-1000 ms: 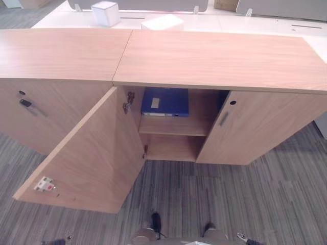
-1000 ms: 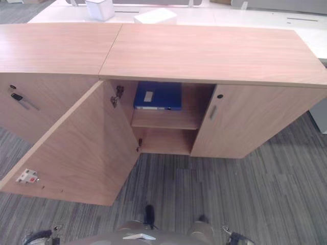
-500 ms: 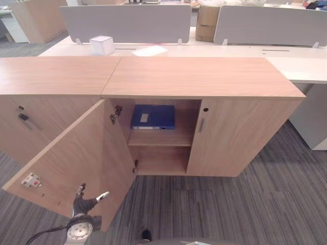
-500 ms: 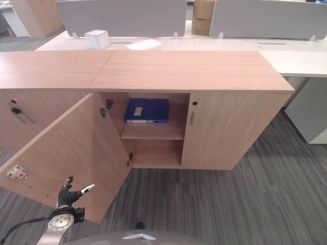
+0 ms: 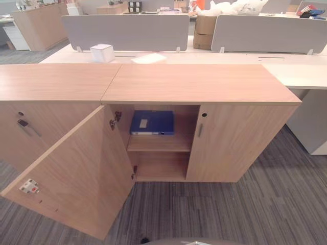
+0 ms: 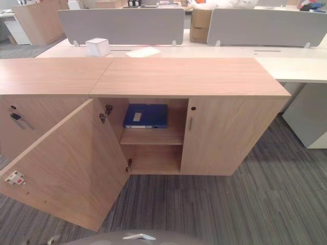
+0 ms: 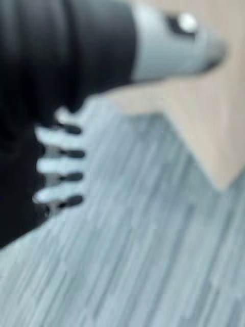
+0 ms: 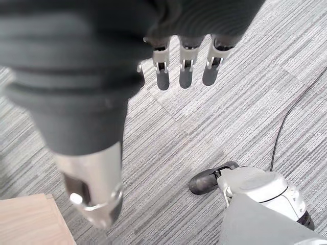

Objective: Put the empty folder in the office cabinet

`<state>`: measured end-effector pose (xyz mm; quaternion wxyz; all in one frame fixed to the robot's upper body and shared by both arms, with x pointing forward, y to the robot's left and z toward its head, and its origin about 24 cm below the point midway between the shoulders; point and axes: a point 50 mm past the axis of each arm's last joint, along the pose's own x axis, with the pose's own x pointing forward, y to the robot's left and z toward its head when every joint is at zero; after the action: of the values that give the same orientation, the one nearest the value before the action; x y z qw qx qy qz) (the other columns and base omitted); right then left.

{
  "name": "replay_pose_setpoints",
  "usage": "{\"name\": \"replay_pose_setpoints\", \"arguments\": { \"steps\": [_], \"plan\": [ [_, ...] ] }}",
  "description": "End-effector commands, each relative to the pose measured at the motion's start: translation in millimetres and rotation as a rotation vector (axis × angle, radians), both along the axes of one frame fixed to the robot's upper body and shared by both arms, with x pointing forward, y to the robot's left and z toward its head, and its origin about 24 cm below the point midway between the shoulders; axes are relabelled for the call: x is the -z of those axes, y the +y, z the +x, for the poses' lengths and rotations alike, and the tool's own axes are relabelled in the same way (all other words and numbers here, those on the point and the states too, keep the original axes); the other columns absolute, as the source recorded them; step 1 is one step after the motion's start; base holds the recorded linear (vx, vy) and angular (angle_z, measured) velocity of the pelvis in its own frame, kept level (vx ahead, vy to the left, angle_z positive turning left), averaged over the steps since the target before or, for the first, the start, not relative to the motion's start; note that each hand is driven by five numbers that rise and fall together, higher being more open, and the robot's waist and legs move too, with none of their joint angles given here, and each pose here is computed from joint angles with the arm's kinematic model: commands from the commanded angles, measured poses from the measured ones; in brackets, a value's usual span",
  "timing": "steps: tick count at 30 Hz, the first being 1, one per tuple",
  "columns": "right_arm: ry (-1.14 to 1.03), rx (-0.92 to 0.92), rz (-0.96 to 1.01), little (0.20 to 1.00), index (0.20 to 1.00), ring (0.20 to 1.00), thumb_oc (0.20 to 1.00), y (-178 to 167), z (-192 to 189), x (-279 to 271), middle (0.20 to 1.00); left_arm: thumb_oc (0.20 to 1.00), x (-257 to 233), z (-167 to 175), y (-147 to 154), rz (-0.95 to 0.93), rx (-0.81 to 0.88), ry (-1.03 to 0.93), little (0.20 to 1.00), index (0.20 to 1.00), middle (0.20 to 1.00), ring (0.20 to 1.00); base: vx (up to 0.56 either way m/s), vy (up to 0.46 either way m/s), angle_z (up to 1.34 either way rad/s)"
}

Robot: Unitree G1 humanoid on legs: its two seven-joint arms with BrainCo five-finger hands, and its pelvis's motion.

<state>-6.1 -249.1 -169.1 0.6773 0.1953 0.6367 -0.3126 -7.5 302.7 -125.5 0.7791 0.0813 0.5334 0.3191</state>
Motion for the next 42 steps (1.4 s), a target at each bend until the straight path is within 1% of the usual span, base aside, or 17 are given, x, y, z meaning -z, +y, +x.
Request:
{"name": "replay_pose_setpoints", "arguments": {
  "steps": [1, 4, 6, 7, 9, 12, 13, 14, 17, 21, 26, 27, 31, 32, 35, 37, 42],
  "plan": [
    [-0.057, 0.041, 0.001, 1.000, 1.000, 1.000, 1.000, 2.1, 24.7, 0.5, 1.000, 1.000, -12.2, 14.3, 21.2, 0.082, -0.018, -0.066, 1.000, 1.000, 1.000, 1.000, 0.00, 0.000, 0.00],
    [-0.070, 0.037, -0.001, 1.000, 1.000, 1.000, 1.000, 2.9, 28.7, 0.5, 1.000, 1.000, -13.5, 15.6, 23.4, 0.095, -0.007, -0.062, 1.000, 1.000, 1.000, 1.000, 0.01, 0.013, 0.04],
    [-0.092, 0.031, -0.002, 1.000, 1.000, 1.000, 1.000, 3.3, 34.4, 0.4, 1.000, 1.000, -23.3, 28.4, 32.1, 0.150, 0.042, -0.092, 1.000, 1.000, 1.000, 1.000, 0.02, 0.024, 0.12],
    [-0.109, 0.026, -0.004, 1.000, 1.000, 1.000, 1.000, 3.3, 38.3, 0.1, 1.000, 1.000, -39.0, 45.6, 43.3, 0.230, 0.086, -0.148, 1.000, 1.000, 1.000, 1.000, 0.01, 0.013, 0.13],
    [-0.112, 0.023, -0.004, 1.000, 1.000, 1.000, 1.000, 3.7, 39.3, 0.1, 1.000, 1.000, -44.9, 50.2, 47.5, 0.261, 0.098, -0.162, 1.000, 1.000, 1.000, 1.000, 0.01, 0.007, 0.07],
    [-0.129, 0.015, 0.000, 1.000, 1.000, 1.000, 1.000, 5.2, 42.5, 0.2, 1.000, 1.000, -69.7, 73.2, 61.8, 0.381, 0.162, -0.224, 1.000, 1.000, 1.000, 1.000, 0.00, 0.000, 0.00],
    [-0.128, 0.010, 0.001, 1.000, 1.000, 1.000, 1.000, 5.7, 41.5, 0.4, 1.000, 1.000, -82.8, 85.7, 68.5, 0.445, 0.187, -0.259, 1.000, 1.000, 1.000, 1.000, 0.00, 0.000, 0.00],
    [-0.128, 0.010, 0.002, 1.000, 1.000, 1.000, 1.000, 6.0, 41.6, 0.5, 1.000, 1.000, -83.0, 85.7, 68.7, 0.446, 0.187, -0.259, 1.000, 1.000, 1.000, 1.000, 0.00, 0.000, 0.00],
    [-0.116, 0.015, 0.003, 1.000, 1.000, 1.000, 1.000, 6.1, 35.2, 1.0, 1.000, 1.000, -99.4, 102.4, 77.6, 0.528, 0.222, -0.289, 1.000, 1.000, 1.000, 1.000, 0.03, -0.003, -0.07],
    [-0.087, 0.022, 0.001, 1.000, 1.000, 1.000, 1.000, 4.8, 25.4, 1.1, 1.000, 1.000, -108.7, 115.2, 82.3, 0.570, 0.253, -0.306, 1.000, 1.000, 1.000, 1.000, 0.02, -0.003, -0.09],
    [-0.040, 0.016, 0.000, 1.000, 1.000, 1.000, 1.000, 3.5, 9.1, 1.1, 1.000, 1.000, -114.5, 133.6, 79.7, 0.578, 0.301, -0.343, 1.000, 1.000, 1.000, 1.000, 0.00, 0.000, 0.00],
    [-0.025, 0.009, -0.006, 1.000, 1.000, 1.000, 1.000, 2.2, 4.6, 0.8, 1.000, 1.000, -114.2, 144.2, 71.9, 0.553, 0.317, -0.384, 1.000, 1.000, 1.000, 1.000, 0.00, 0.000, 0.00],
    [-0.018, -0.001, -0.011, 1.000, 1.000, 1.000, 1.000, 0.8, 2.7, 0.4, 1.000, 1.000, -111.2, 155.0, 60.6, 0.499, 0.323, -0.441, 1.000, 1.000, 1.000, 1.000, 0.00, 0.001, -0.02],
    [-0.013, -0.018, -0.018, 1.000, 1.000, 1.000, 1.000, -0.4, 1.5, 0.0, 1.000, 1.000, -107.1, 169.4, 39.3, 0.382, 0.337, -0.550, 1.000, 1.000, 1.000, 1.000, -0.01, 0.001, -0.09],
    [-0.014, -0.037, -0.023, 1.000, 1.000, 1.000, 1.000, -0.6, 1.7, 0.0, 1.000, 1.000, -108.5, 190.1, 4.6, 0.206, 0.375, -0.721, 1.000, 1.000, 1.000, 1.000, -0.01, -0.003, -0.07],
    [-0.009, -0.049, -0.020, 1.000, 1.000, 1.000, 1.000, 0.3, 0.7, 0.2, 1.000, 1.000, -110.2, 198.7, -16.1, 0.093, 0.394, -0.813, 1.000, 1.000, 1.000, 1.000, 0.00, 0.000, 0.00],
    [0.025, -0.083, 0.004, 1.000, 1.000, 1.000, 1.000, 4.2, -5.5, 1.0, 1.000, 1.000, -127.2, 213.6, -85.6, -0.276, 0.556, -1.031, 1.000, 1.000, 1.000, 1.000, -0.01, -0.001, 0.14]
  ]
}}
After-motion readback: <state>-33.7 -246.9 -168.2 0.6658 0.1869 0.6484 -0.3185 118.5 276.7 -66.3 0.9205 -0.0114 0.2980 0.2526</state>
